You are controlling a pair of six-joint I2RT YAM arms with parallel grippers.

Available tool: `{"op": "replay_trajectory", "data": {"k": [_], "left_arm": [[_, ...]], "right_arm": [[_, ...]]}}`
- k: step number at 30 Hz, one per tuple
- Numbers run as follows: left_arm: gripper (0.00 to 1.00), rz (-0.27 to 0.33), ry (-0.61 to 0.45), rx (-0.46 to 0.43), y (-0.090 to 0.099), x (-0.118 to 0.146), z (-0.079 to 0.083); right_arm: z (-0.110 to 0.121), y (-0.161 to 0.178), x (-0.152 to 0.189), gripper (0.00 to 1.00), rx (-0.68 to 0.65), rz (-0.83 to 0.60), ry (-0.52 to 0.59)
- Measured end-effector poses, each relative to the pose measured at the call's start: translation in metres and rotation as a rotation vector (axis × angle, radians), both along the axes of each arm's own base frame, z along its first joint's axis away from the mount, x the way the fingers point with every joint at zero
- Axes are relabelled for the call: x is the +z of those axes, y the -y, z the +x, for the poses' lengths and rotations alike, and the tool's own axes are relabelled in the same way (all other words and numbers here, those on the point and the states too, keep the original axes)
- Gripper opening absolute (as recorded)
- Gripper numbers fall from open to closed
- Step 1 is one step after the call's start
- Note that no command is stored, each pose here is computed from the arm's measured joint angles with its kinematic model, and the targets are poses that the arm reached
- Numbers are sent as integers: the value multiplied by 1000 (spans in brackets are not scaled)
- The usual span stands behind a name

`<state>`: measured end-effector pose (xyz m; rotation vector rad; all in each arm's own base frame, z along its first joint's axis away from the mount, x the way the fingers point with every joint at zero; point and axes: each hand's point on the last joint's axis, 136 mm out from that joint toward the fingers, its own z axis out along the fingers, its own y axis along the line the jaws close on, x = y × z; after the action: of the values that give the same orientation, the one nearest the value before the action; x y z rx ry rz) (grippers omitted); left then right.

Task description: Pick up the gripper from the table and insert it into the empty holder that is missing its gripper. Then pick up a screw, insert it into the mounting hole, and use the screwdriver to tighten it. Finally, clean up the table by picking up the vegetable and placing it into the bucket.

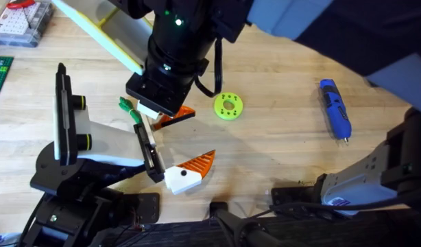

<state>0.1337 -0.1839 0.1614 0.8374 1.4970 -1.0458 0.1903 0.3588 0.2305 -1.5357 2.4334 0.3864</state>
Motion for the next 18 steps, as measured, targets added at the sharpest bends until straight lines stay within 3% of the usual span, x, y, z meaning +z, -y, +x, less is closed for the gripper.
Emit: {"op": "replay_trajectory", "data": {"k": [18], "left_arm": [[990, -1, -7, 0, 0, 2, 0]], "right_arm": [[-10, 18, 5, 5, 0, -40, -22]]}}
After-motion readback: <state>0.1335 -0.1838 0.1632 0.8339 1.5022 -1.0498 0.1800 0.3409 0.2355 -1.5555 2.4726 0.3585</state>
